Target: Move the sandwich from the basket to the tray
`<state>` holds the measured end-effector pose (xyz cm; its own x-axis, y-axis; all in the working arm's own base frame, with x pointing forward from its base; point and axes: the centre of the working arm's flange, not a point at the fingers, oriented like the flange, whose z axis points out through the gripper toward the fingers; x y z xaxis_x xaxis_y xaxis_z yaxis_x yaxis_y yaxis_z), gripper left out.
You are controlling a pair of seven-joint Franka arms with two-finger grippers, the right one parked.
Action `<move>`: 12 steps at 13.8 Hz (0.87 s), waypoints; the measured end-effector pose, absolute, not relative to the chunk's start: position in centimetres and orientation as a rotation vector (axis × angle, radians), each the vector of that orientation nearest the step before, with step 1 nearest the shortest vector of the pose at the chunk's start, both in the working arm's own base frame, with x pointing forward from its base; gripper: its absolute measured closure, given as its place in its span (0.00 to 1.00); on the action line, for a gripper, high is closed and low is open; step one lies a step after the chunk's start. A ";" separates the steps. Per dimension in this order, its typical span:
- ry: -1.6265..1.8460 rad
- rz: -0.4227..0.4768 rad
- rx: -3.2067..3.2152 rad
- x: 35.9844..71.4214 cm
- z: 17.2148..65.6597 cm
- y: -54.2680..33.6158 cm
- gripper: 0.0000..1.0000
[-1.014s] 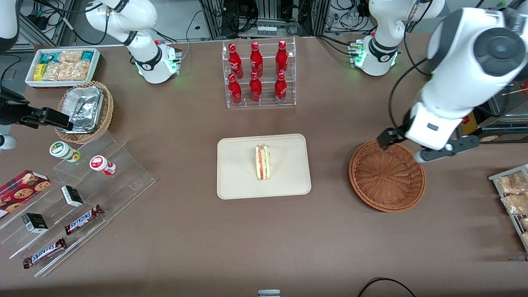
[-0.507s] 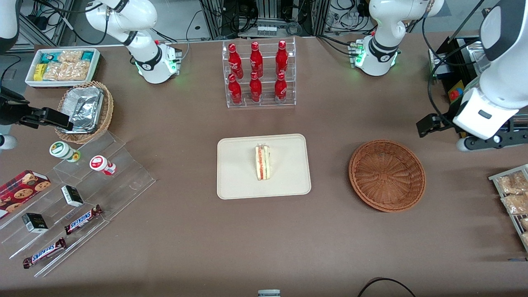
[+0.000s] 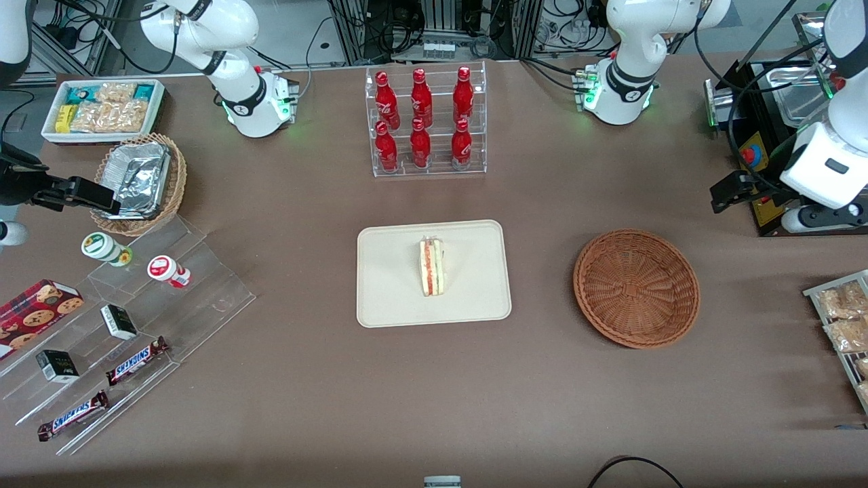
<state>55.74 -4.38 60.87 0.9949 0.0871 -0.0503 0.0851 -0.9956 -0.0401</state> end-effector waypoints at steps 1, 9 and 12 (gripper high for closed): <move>-0.128 0.080 -3.100 55.7 60.9 -4.5 0.00; -0.035 0.042 -3.108 55.9 61.8 -3.7 0.00; -0.039 0.033 -3.108 56.0 62.1 -2.5 0.00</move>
